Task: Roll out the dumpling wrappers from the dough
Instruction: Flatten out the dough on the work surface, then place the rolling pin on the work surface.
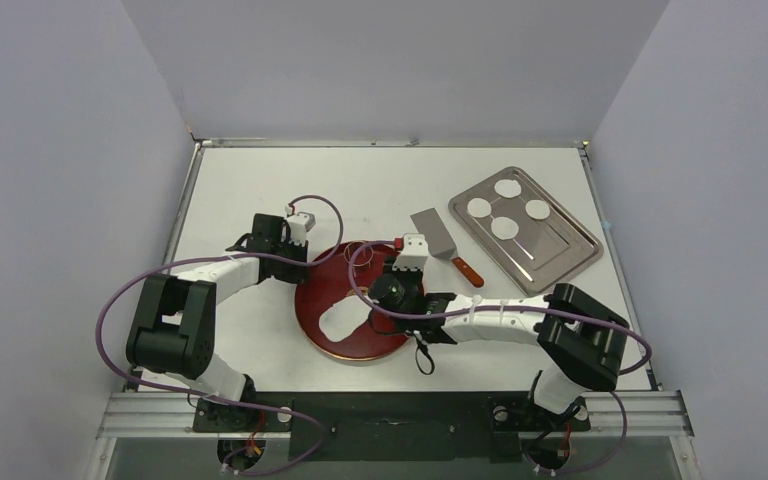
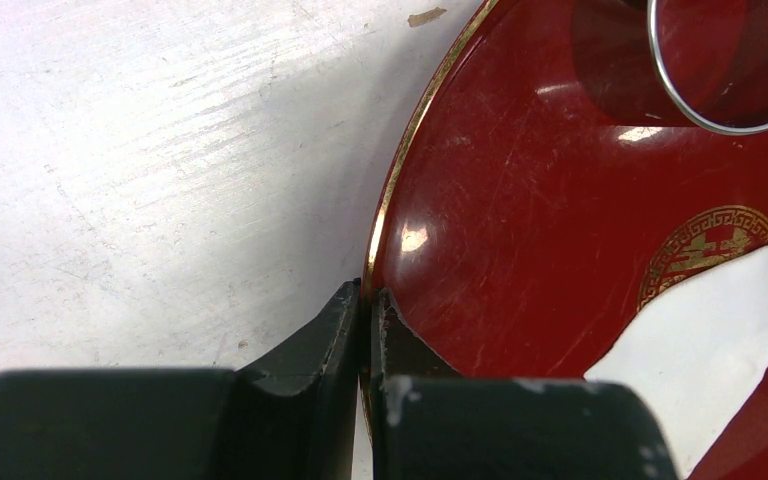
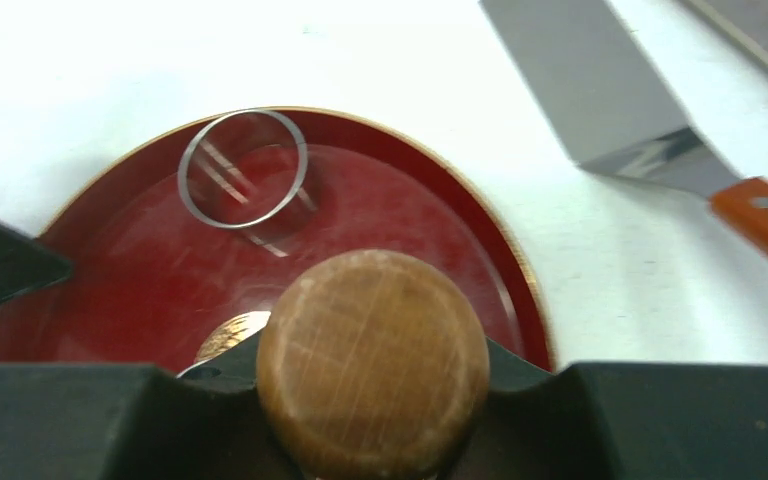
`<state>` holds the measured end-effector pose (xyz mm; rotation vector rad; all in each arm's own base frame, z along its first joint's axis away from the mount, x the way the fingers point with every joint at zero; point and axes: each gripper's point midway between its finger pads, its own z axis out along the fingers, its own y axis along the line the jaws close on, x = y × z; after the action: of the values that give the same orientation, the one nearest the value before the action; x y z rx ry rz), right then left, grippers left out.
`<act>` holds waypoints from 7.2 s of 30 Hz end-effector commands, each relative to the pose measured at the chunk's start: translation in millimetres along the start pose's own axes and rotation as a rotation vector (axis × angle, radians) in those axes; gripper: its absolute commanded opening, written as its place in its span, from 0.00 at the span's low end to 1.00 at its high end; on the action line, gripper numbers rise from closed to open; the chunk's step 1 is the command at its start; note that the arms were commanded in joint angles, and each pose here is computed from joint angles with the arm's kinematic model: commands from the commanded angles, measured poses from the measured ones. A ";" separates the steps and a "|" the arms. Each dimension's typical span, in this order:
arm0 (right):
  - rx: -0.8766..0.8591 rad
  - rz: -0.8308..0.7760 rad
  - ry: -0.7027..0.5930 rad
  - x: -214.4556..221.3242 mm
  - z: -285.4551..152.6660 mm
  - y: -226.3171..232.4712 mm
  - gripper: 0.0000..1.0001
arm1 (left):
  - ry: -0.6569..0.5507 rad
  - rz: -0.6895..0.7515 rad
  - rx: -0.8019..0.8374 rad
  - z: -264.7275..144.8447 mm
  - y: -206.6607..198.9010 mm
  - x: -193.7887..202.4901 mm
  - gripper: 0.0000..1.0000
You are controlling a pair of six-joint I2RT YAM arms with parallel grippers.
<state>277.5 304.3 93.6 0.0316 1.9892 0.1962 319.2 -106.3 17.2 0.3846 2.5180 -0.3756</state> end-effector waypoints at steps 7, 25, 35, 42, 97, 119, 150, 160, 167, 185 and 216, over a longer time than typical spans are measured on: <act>-0.171 -0.173 0.034 -32.2 -39.5 6.5 0.00 | -0.048 0.016 -0.033 -3.6 5.6 -13.7 0.00; -0.649 -0.179 0.131 35.6 -39.1 145.7 0.00 | -0.051 0.019 -0.028 -5.4 4.3 -13.9 0.00; -0.691 -0.193 0.285 102.5 -56.1 122.6 0.00 | -0.049 0.020 -0.025 -4.8 4.0 -13.7 0.00; -0.735 -0.198 0.300 101.8 -68.0 138.9 0.00 | -0.051 0.020 -0.028 -5.5 4.3 -14.3 0.00; -0.109 -0.061 0.130 3.8 -5.0 -24.3 0.00 | -0.056 0.021 -0.020 -6.1 2.6 -15.0 0.00; -0.336 -0.029 0.135 9.4 -10.8 82.5 0.00 | -0.057 0.021 -0.020 -6.5 2.7 -14.9 0.00; -0.386 -0.058 0.003 -53.2 -49.1 101.7 0.00 | -0.057 0.019 -0.026 -6.3 3.7 -14.9 0.00; -0.397 -0.051 0.128 5.9 -15.1 112.5 0.00 | -0.059 0.021 -0.024 -6.3 3.4 -14.5 0.00; -0.164 -0.120 0.142 34.8 2.4 38.2 0.00 | -0.061 0.024 -0.026 -6.0 3.9 -15.2 0.00; 0.103 -0.228 0.190 72.4 22.3 -60.4 0.00 | -0.054 0.022 -0.028 -4.0 4.7 -13.5 0.00; -0.183 0.674 -0.131 -43.3 -33.7 -56.9 0.00 | -0.063 0.023 -0.014 -7.3 1.6 -15.4 0.00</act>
<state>247.1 223.5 97.7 0.4284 1.9277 0.6378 318.1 -106.0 18.3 0.3854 2.5146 -0.3733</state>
